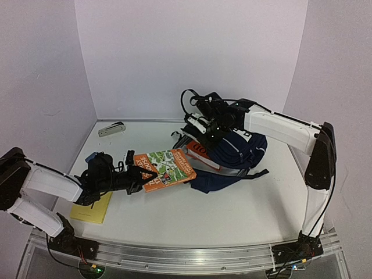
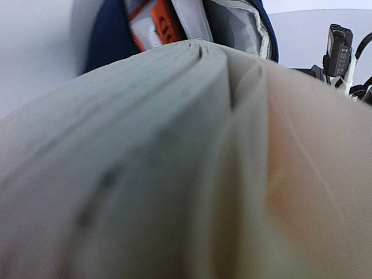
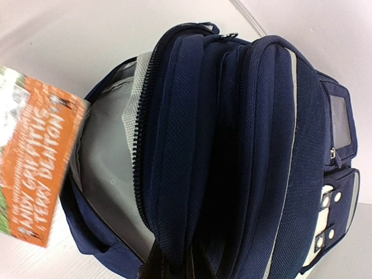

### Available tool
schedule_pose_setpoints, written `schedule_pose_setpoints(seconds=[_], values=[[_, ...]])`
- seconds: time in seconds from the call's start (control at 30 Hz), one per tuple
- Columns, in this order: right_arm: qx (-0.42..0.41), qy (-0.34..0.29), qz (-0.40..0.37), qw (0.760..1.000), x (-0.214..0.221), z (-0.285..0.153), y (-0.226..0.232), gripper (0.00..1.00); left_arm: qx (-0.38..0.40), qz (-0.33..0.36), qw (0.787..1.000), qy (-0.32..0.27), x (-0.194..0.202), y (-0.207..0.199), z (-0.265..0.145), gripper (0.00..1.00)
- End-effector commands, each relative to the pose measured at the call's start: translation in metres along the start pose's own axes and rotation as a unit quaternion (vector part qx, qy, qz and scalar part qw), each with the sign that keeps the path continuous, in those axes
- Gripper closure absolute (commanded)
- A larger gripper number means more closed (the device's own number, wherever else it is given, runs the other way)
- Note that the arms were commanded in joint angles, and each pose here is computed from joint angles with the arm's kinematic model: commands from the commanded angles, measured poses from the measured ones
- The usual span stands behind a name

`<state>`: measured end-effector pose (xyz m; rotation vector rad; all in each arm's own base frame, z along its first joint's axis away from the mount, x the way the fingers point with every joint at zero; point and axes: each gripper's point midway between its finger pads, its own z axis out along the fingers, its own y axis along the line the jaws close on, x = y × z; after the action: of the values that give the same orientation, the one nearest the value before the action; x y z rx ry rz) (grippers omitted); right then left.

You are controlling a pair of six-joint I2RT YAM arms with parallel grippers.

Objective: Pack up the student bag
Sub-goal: Place the book in the student bag.

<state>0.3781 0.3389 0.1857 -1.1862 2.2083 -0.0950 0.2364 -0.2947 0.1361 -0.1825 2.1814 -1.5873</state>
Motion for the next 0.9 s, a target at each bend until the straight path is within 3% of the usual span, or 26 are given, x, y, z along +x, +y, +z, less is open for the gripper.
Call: schedule_pose_setpoints(seconds=[0.0,0.07,0.17,0.27,0.47,0.63,0.87], values=[[0.009,-0.102,0.010,0.995,-0.053,-0.057,-0.021,1.00,0.169,0.076,0.982,-0.020,-0.028,-0.102,0.013,1.00],[0.007,-0.099,0.003,0.995,-0.052,-0.057,-0.021,1.00,0.187,0.074,0.980,-0.014,-0.030,-0.109,0.021,1.00],[0.001,-0.082,-0.005,0.997,-0.043,-0.050,-0.018,0.90,0.199,0.061,0.978,-0.013,-0.030,-0.107,0.024,1.00],[-0.018,-0.073,0.004,0.997,-0.037,-0.047,-0.016,1.00,0.184,0.055,0.981,-0.019,-0.031,-0.100,0.025,1.00],[-0.093,-0.106,0.029,0.990,-0.056,-0.074,0.000,1.00,0.145,0.063,0.987,-0.003,-0.028,-0.091,0.037,1.00],[-0.082,-0.138,0.031,0.986,-0.077,-0.093,-0.013,1.00,0.143,0.050,0.988,0.005,-0.025,-0.082,0.048,1.00],[-0.095,-0.116,0.030,0.988,-0.069,-0.078,-0.004,1.00,0.197,0.082,0.976,0.031,-0.013,-0.118,0.052,1.00]])
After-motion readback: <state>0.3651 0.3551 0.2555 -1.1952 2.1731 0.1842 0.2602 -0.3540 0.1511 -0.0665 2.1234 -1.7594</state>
